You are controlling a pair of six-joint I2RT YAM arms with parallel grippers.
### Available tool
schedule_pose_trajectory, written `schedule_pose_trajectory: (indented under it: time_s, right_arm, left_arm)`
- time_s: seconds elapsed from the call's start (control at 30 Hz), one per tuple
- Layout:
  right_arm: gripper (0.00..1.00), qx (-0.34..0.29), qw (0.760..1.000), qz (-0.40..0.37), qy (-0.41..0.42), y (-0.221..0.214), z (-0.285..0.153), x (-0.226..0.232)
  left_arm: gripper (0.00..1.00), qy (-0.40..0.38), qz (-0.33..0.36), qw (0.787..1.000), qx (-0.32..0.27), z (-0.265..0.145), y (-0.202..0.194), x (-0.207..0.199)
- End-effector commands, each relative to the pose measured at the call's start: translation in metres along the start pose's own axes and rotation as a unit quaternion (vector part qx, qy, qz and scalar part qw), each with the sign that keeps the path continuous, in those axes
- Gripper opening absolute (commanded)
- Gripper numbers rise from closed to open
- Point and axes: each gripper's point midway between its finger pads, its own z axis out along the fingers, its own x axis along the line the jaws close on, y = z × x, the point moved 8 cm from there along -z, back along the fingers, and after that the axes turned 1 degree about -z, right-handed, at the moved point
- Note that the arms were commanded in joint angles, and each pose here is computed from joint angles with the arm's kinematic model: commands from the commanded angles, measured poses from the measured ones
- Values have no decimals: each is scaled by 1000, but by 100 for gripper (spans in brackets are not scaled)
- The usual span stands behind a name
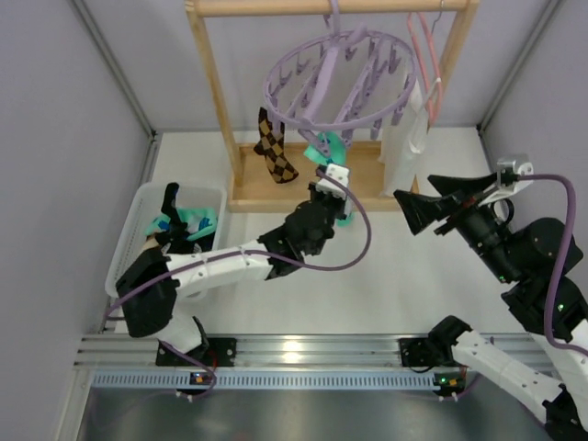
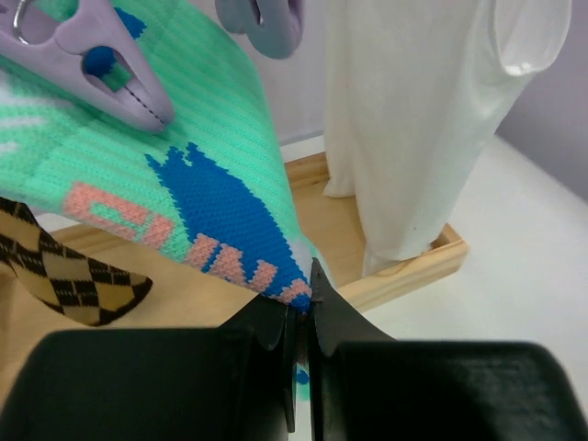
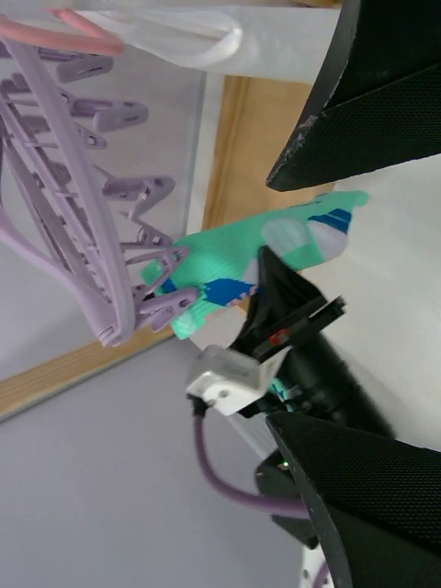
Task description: Remove the socks clipped to the hanger
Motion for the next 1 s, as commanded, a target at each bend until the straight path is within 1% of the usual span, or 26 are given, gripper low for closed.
schedule_pose_trajectory:
  time_s: [0.0,0.07,0.1,0.13,0.17,0.2,0.23,0.27,0.3,0.33,0.37,0.4,0.43,0.47,0.5,0.53,0.57,0.73,0.87,0.97]
  right_arm:
    - [99,34,998,-27,-52,11,14,-7]
    - [100,39,997,-40,-49,27,24,-1]
    - [99,34,997,-44,-47,41,22,2]
    - [99,49,996,-55,-49,40,34,2]
    - [98,56,996,-59,-42,43,39,4]
    - [94,50,996,-62,-36,56,40,9]
    - [91,80,994,-69,-39,48,53,8]
    - [90,90,993,-71,-31,48,58,10]
    - [87,87,993,-75,-26,55,62,13]
    - [85,109,990,-83,-28,48,77,11]
    - [83,126,988,-88,-34,44,82,9]
    - [80,126,987,-94,-37,49,87,9]
    - [79,149,982,-105,-47,40,102,5]
    - [77,163,978,-112,-61,36,106,2]
    - [73,164,977,-117,-66,37,111,3]
    - [72,179,973,-125,-73,29,121,1]
    - [73,180,970,-133,-99,28,124,-4]
    - [70,187,958,-163,-145,12,145,-8]
    - [68,181,945,-190,-197,7,155,-17]
    - [66,177,939,-203,-214,1,166,-22]
  left_arm:
    - [0,106,94,990,19,6,1,-14]
    - [0,117,132,984,25,7,-1,-26]
    - [0,129,144,981,29,13,-5,-33]
    - [0,134,161,977,32,15,-6,-35]
    - [0,140,164,976,31,19,-6,-39]
    - [0,142,179,973,39,22,-15,-41]
    - [0,153,193,968,44,24,-18,-41]
    - [0,158,194,967,41,28,-14,-44]
    - [0,162,200,965,43,30,-15,-45]
    - [0,172,214,960,51,33,-23,-46]
    - [0,175,213,960,48,35,-19,-48]
    - [0,176,218,959,49,37,-21,-50]
    - [0,178,228,956,54,39,-26,-51]
    - [0,183,232,954,56,41,-27,-52]
    - [0,186,234,953,55,42,-24,-53]
    - [0,190,239,951,57,43,-25,-53]
    - [0,195,242,949,58,45,-27,-55]
    - [0,204,256,943,63,51,-31,-59]
    - [0,197,256,944,60,53,-30,-65]
    - [0,192,255,946,57,53,-28,-69]
